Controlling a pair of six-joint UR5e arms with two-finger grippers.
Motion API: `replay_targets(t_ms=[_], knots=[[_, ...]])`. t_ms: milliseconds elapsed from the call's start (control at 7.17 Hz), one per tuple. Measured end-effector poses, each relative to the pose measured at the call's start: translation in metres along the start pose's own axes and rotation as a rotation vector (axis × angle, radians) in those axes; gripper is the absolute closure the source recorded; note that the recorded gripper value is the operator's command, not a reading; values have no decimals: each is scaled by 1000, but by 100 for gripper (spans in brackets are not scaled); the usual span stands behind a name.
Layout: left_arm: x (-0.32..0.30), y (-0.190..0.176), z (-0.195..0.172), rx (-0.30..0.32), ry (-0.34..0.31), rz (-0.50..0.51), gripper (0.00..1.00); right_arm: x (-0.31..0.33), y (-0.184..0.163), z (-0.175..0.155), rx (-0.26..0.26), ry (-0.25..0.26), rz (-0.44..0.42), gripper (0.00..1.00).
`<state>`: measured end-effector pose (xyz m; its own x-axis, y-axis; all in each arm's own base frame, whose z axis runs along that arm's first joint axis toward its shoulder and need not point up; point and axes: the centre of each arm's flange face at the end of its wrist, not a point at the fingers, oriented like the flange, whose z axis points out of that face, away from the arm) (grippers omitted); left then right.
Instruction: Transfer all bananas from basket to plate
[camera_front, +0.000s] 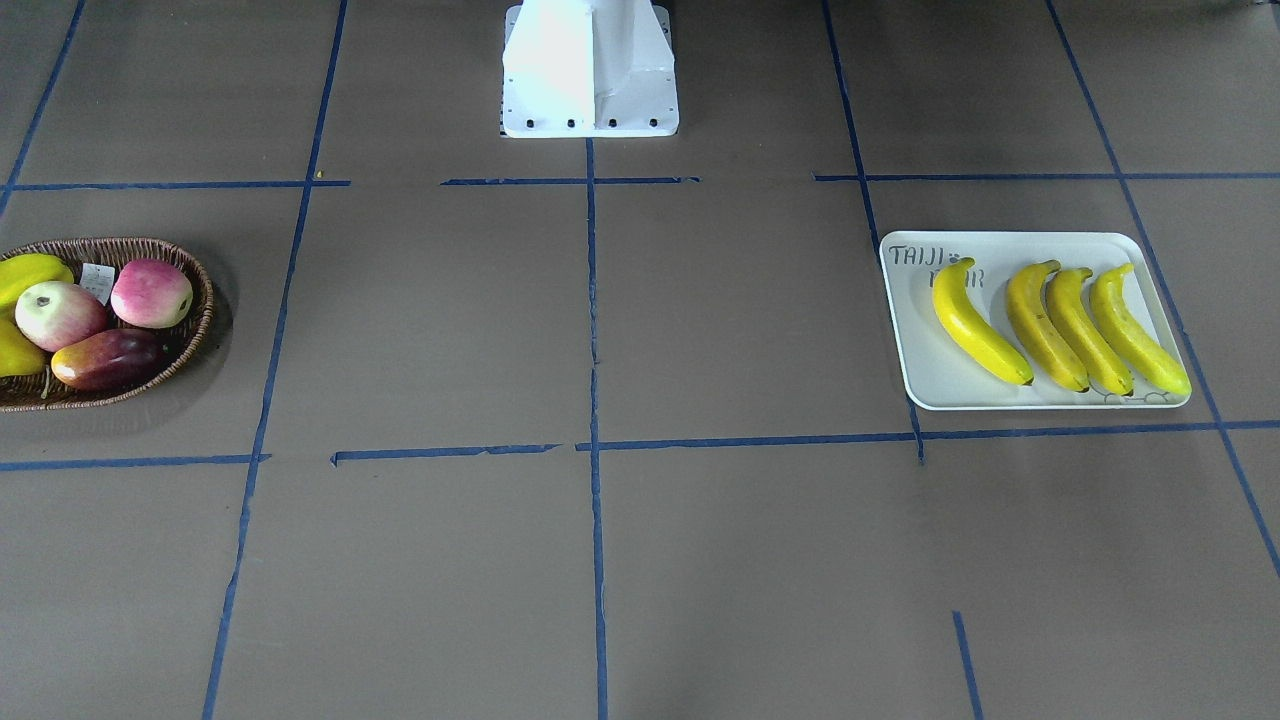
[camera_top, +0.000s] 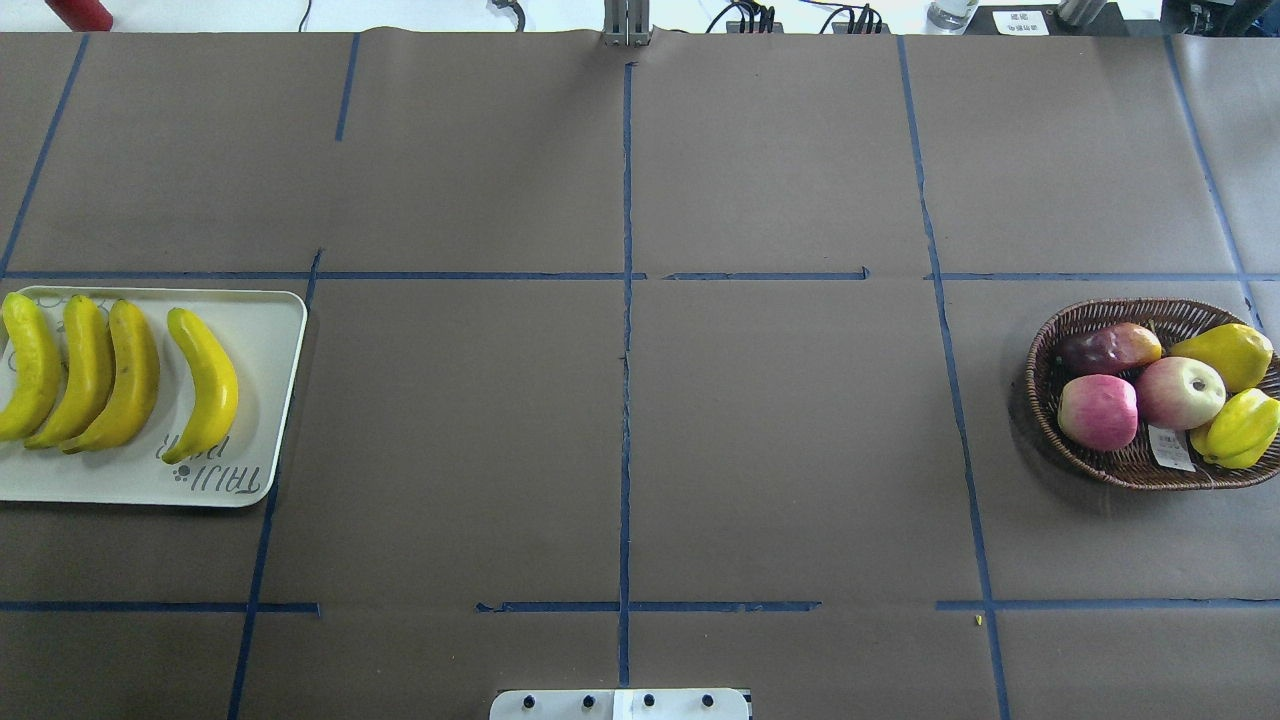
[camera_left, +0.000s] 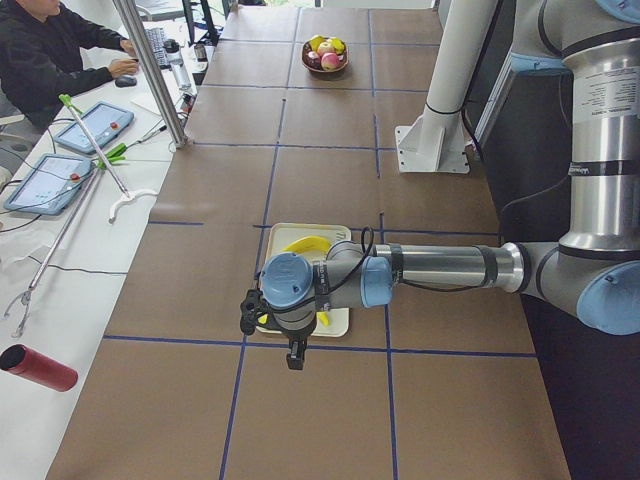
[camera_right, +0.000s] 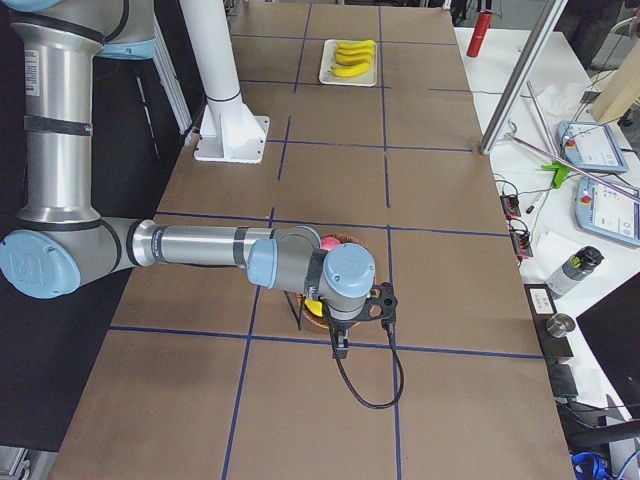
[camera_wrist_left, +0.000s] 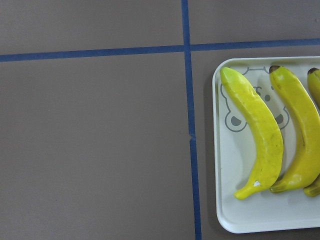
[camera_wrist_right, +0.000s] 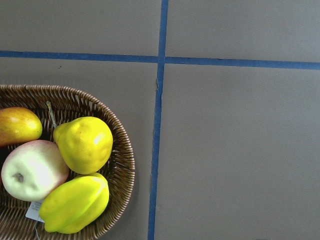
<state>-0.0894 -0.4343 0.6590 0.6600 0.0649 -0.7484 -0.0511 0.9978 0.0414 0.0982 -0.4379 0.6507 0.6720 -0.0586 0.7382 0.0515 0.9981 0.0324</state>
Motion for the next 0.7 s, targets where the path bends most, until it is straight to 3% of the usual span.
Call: replay_targets(t_ms=[697], knots=[[0, 0, 0, 1, 0, -4, 1, -2, -4, -3, 6, 1, -5, 0]])
